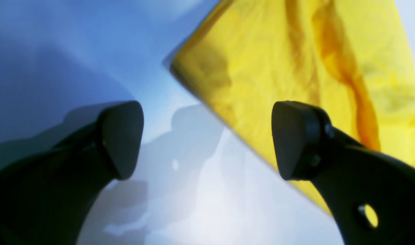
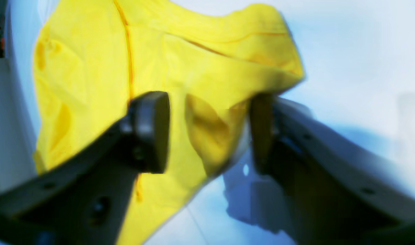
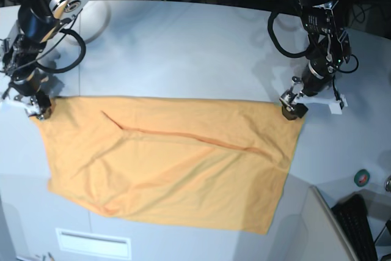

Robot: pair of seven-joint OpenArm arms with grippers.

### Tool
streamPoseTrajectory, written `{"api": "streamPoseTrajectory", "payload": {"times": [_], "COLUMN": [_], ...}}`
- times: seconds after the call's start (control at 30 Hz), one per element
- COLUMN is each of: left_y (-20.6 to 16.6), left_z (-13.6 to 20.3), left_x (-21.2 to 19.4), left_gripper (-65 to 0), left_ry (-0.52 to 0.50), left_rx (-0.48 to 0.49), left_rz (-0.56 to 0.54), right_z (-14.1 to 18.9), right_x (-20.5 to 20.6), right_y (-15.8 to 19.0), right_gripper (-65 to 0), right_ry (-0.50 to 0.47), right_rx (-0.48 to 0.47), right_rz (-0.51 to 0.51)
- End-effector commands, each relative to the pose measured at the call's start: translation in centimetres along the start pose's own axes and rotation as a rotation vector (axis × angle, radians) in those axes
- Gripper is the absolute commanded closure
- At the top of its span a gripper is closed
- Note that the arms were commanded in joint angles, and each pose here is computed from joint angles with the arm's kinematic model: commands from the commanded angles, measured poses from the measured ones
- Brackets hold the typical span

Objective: Layout the t-shirt on the table in an organized manner, then fold the t-shirt properly
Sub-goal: 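Open both grippers and regrasp the folded shirt's edge corners, then lift the shirt high with both grippers and shake it out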

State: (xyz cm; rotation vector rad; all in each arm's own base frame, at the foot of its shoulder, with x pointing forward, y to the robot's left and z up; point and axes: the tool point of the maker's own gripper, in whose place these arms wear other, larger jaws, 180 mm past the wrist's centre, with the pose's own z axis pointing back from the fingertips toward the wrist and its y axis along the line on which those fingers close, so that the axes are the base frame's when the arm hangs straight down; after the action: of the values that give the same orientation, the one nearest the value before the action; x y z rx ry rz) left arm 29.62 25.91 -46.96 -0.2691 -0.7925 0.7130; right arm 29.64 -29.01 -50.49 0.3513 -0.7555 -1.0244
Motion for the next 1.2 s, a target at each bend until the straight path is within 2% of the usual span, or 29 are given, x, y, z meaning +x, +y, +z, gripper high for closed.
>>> {"api": "streamPoseTrajectory", "payload": {"times": [0.0, 0.07, 0.1, 0.3, 0.57, 0.6, 0.67, 0.8, 0.83, 1.0, 1.17], "left_y": [-0.5, -0.8, -1.0, -2.2, -1.6, -1.6, -1.4, -1.2, -1.1, -2.4, -6.0], "left_z": [-0.3, -0.9, -1.2, -2.3, -3.3, -3.3, -3.4, -4.1, -4.1, -3.5, -1.5], "left_x": [0.7, 0.7, 0.8, 1.5, -0.1, -0.1, 0.3, -0.1, -0.3, 1.1, 5.2], "left_gripper": [-55.6, -55.6, -55.6, -55.6, -54.6, -51.8, -40.6, -4.4, 0.0, 0.0, 0.0], "left_ry": [-0.01, -0.002, 0.0, 0.002, 0.051, 0.051, 0.014, 0.008, 0.021, 0.025, -0.028], "left_rx": [-0.014, -0.017, -0.019, -0.036, -0.016, -0.015, -0.009, 0.003, 0.005, -0.028, -0.105], "left_rz": [0.005, 0.019, 0.025, 0.048, 0.082, 0.083, 0.085, 0.096, 0.094, 0.06, -0.01], "right_z": [0.1, 0.1, 0.1, 0.1, 0.1, 0.1, 0.1, 0.1, 0.1, 0.6, 2.6], "right_x": [-0.7, -0.7, -0.7, -0.9, -1.0, -1.0, -1.0, -1.0, -1.0, 1.3, 4.6], "right_y": [-1.0, -0.9, -0.8, -1.1, -1.1, -1.1, -1.1, -1.0, -1.0, -0.3, 3.0], "right_gripper": [-19.8, -5.3, 0.0, 0.0, 0.0, 0.0, 0.0, 0.0, 0.0, 0.0, 0.0], "right_ry": [0.041, 0.042, 0.043, 0.048, 0.051, 0.051, 0.051, 0.052, 0.052, 0.002, -0.046], "right_rx": [-0.041, -0.041, -0.039, -0.043, -0.045, -0.044, -0.044, -0.044, -0.044, -0.035, -0.002], "right_rz": [0.003, 0.005, 0.005, 0.005, 0.009, 0.01, 0.01, 0.011, 0.011, 0.047, 0.208]}}
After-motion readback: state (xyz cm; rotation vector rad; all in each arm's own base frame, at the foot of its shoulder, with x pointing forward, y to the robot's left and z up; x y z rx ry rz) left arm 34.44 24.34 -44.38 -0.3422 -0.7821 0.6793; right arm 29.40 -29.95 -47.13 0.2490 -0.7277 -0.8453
